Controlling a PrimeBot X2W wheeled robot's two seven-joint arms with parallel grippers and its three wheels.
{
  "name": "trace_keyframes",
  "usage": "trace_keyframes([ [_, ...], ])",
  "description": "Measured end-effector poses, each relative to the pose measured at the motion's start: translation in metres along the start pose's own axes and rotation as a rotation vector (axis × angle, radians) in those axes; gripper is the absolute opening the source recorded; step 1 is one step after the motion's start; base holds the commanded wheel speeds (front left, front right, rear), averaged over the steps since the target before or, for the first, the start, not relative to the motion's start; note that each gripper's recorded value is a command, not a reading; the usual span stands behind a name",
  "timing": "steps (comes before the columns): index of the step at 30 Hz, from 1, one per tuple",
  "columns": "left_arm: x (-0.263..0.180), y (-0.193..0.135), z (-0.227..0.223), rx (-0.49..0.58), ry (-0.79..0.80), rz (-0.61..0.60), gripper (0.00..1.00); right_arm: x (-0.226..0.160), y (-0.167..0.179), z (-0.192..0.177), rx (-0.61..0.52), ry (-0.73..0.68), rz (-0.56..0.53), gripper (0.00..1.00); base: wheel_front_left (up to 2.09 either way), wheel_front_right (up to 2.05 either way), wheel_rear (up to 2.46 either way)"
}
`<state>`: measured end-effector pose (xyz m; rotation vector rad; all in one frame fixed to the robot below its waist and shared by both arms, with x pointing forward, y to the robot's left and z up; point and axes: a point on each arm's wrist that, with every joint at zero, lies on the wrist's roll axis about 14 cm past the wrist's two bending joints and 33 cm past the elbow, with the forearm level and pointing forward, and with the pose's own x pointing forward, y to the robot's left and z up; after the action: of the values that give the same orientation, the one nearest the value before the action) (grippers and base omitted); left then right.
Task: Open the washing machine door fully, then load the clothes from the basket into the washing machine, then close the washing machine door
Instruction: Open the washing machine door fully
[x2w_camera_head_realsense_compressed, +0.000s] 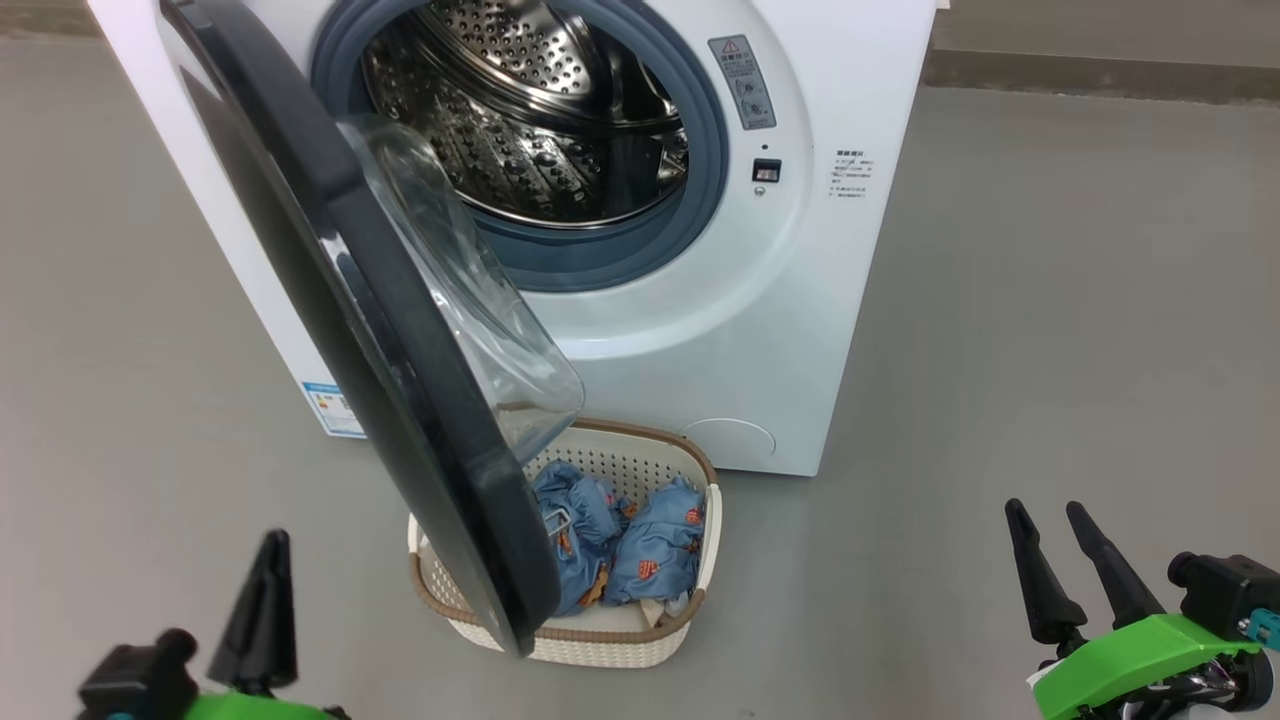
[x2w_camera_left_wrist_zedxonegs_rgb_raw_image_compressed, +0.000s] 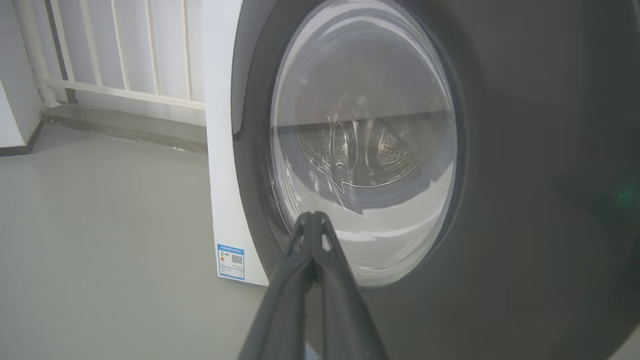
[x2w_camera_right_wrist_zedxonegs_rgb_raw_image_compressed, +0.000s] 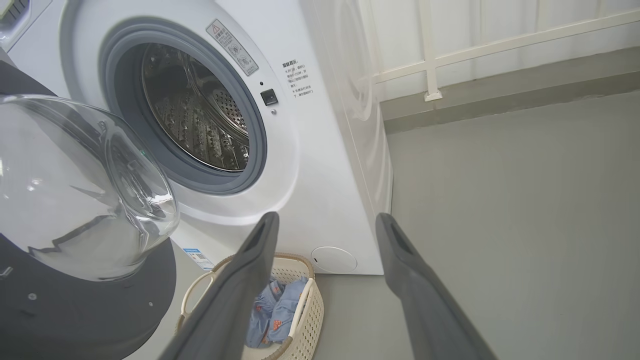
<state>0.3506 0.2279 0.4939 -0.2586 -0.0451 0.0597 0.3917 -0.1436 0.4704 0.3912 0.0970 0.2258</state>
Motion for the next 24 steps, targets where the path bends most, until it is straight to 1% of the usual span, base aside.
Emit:
trace_keyframes([
  [4,0.004,-0.001,0.035,0.019,-0.109,-0.004,0.00,0.001,0.003,0.004,-0.009,-0.011,0.009,1.00,0.00,0.00,0.00],
  [8,0.006,-0.018,0.083,0.059,-0.258,-0.042,0.00,0.000,0.005,0.008,-0.011,-0.023,0.014,1.00,0.00,0.00,0.00],
  [11,0.003,-0.044,0.121,0.074,-0.367,-0.104,0.00,0.000,0.004,0.012,-0.015,-0.035,0.012,1.00,0.00,0.00,0.00],
  [14,-0.002,-0.081,0.151,0.072,-0.435,-0.200,0.00,-0.001,0.004,0.013,-0.038,-0.037,0.014,1.00,0.00,0.00,0.00],
  [17,-0.007,-0.119,0.159,0.062,-0.429,-0.306,0.00,-0.001,0.003,0.014,-0.042,-0.039,0.012,1.00,0.00,0.00,0.00],
  [18,-0.007,-0.119,0.159,0.062,-0.429,-0.306,0.00,-0.001,0.003,0.014,-0.042,-0.039,0.012,1.00,0.00,0.00,0.00],
  [20,-0.011,-0.144,0.159,0.045,-0.411,-0.377,0.00,-0.002,0.002,0.014,-0.044,-0.041,0.010,1.00,0.00,0.00,0.00],
  [24,-0.015,-0.182,0.138,0.018,-0.315,-0.486,0.00,-0.003,0.000,0.015,-0.059,-0.043,0.007,1.00,0.00,0.00,0.00],
])
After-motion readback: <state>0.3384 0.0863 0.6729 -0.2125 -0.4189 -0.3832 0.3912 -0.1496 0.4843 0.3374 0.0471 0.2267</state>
